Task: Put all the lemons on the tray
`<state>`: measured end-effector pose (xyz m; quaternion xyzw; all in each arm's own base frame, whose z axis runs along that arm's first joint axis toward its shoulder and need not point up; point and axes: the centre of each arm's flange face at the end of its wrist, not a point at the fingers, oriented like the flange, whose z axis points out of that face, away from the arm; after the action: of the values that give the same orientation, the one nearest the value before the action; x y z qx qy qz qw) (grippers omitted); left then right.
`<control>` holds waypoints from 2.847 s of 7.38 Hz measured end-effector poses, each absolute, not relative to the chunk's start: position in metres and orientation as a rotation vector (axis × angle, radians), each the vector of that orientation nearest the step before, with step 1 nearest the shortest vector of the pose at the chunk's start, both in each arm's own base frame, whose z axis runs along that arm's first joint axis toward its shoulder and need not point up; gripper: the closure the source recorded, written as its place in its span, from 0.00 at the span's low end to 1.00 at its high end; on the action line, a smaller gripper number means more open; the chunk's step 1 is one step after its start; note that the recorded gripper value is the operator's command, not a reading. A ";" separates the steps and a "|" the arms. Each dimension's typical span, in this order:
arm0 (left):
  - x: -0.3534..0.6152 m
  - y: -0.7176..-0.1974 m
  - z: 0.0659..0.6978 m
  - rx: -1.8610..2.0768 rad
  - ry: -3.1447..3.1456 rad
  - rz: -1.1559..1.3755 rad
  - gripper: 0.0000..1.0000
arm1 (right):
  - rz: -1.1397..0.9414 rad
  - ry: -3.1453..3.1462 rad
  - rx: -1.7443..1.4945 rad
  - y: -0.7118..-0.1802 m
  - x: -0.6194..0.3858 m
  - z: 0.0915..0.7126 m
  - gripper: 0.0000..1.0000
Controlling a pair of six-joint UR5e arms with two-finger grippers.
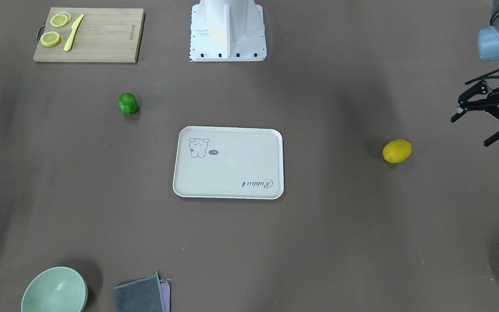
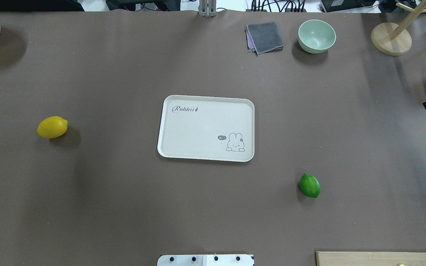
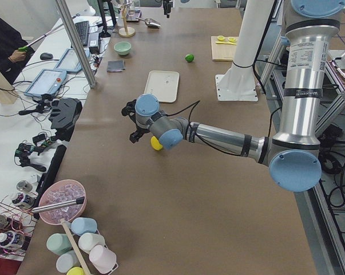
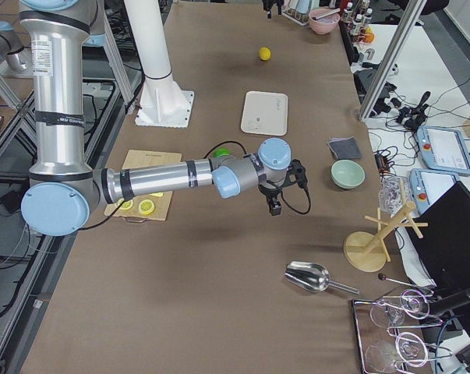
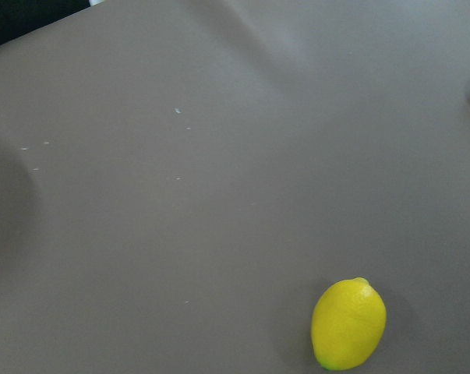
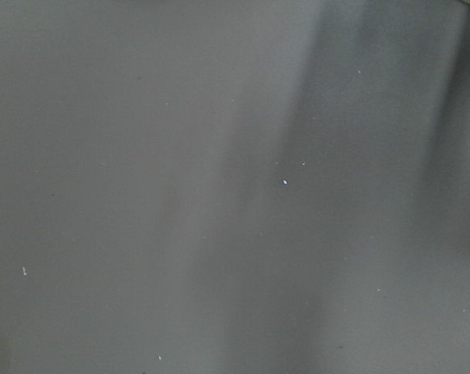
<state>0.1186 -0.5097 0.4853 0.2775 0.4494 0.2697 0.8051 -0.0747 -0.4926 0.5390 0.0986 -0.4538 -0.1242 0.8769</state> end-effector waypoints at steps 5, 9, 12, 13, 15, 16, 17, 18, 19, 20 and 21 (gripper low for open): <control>0.229 -0.517 0.487 0.665 0.884 0.718 0.03 | -0.365 -0.957 0.328 -0.498 -0.121 0.504 0.00; 0.253 -0.520 0.508 0.640 0.869 0.733 0.03 | -0.414 -0.988 0.321 -0.501 -0.163 0.476 0.00; 0.268 -0.513 0.512 0.618 0.883 0.756 0.03 | -0.424 -1.006 0.302 -0.497 -0.185 0.464 0.00; 0.274 -0.511 0.514 0.611 0.885 0.763 0.03 | -0.424 -1.011 0.294 -0.495 -0.192 0.461 0.00; 0.281 -0.508 0.529 0.600 0.886 0.773 0.03 | -0.417 -1.027 0.275 -0.494 -0.210 0.449 0.00; 0.285 -0.508 0.543 0.604 0.889 0.779 0.03 | -0.423 -1.032 0.271 -0.493 -0.219 0.443 0.00; 0.288 -0.507 0.552 0.611 0.896 0.784 0.03 | -0.424 -1.033 0.270 -0.492 -0.225 0.440 0.00; 0.289 -0.506 0.556 0.614 0.903 0.788 0.23 | -0.424 -1.031 0.271 -0.491 -0.227 0.438 0.00; 0.289 -0.505 0.558 0.613 0.905 0.789 0.75 | -0.424 -1.031 0.271 -0.490 -0.228 0.437 0.00; 0.288 -0.503 0.561 0.604 0.910 0.787 1.00 | -0.421 -1.032 0.270 -0.490 -0.229 0.436 0.00; 0.288 -0.500 0.563 0.562 0.942 0.754 1.00 | -0.415 -1.035 0.268 -0.491 -0.230 0.433 0.00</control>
<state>0.2879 -0.4997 0.5626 0.2609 0.4370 0.3497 0.7866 -0.2298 -0.4912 0.4332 0.1270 -0.4895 -0.1965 0.8400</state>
